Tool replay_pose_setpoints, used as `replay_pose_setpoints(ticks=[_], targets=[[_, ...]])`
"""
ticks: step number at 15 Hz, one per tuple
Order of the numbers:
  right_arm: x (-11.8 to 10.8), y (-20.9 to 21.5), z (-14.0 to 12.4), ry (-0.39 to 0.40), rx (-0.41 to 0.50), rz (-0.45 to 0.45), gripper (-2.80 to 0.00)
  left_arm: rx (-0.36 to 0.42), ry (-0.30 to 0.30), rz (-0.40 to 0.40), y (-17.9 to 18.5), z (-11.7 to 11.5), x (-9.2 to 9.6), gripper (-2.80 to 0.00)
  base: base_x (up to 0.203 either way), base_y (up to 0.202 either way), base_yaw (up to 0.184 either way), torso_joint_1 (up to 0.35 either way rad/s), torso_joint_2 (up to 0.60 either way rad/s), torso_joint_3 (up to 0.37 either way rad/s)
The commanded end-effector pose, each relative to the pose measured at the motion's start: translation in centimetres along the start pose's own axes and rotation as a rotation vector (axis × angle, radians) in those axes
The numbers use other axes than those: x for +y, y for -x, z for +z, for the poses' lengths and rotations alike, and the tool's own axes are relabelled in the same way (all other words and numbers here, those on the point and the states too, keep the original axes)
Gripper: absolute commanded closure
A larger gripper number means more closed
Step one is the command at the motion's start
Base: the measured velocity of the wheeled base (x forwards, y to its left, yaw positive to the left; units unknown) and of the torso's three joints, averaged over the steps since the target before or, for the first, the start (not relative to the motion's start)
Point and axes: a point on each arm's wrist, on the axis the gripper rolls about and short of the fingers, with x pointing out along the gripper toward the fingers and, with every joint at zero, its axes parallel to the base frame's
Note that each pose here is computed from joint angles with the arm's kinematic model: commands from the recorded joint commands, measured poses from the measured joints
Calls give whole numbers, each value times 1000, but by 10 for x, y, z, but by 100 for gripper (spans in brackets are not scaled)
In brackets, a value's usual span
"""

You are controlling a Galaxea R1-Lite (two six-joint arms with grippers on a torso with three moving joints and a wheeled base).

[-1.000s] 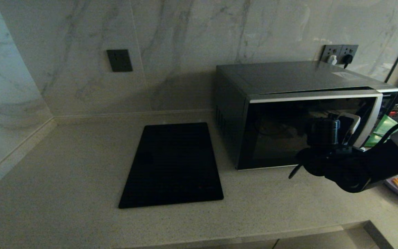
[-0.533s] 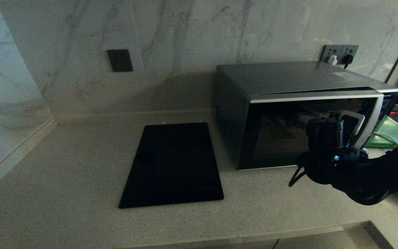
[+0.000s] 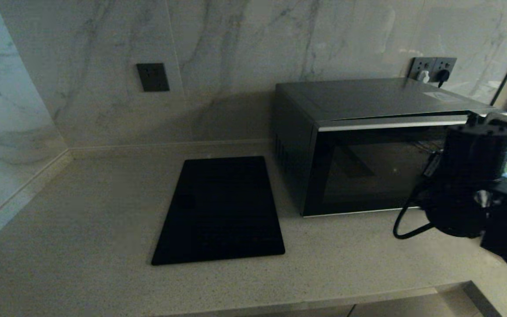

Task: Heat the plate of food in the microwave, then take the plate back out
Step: Open the microwave oven

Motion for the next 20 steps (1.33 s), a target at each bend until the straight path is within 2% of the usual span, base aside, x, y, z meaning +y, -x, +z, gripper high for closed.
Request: replay_pose_setpoints(ticks=[1, 4, 5, 7, 8, 12, 14, 16, 17, 18, 20], targets=[[-30, 3, 75, -73, -93, 6, -280, 0, 1, 0, 0, 0, 0, 0, 0, 0, 0, 0, 0, 0], [-45, -17, 137, -63, -192, -15, -280, 0, 1, 0, 0, 0, 0, 0, 0, 0, 0, 0, 0, 0], [-50, -24, 149, -21, -193, -19, -280, 0, 1, 0, 0, 0, 0, 0, 0, 0, 0, 0, 0, 0], [-59, -37, 155, 86, -151, 17, -280, 1, 1, 1, 0, 0, 0, 0, 0, 0, 0, 0, 0, 0], [-65, -41, 157, 109, -130, 42, -280, 0, 1, 0, 0, 0, 0, 0, 0, 0, 0, 0, 0, 0], [-83, -48, 170, 118, 47, 172, -280, 1, 1, 1, 0, 0, 0, 0, 0, 0, 0, 0, 0, 0], [-92, -43, 182, 74, 196, 308, -280, 1, 1, 1, 0, 0, 0, 0, 0, 0, 0, 0, 0, 0], [-93, -44, 187, 11, 323, 404, -280, 0, 1, 0, 0, 0, 0, 0, 0, 0, 0, 0, 0, 0], [-89, -50, 183, 2, 367, 422, -192, 0, 1, 0, 0, 0, 0, 0, 0, 0, 0, 0, 0, 0], [-86, -53, 181, 2, 379, 421, 0, 0, 1, 0, 0, 0, 0, 0, 0, 0, 0, 0, 0, 0], [-80, -60, 181, 1, 376, 420, 0, 0, 1, 0, 0, 0, 0, 0, 0, 0, 0, 0, 0, 0]])
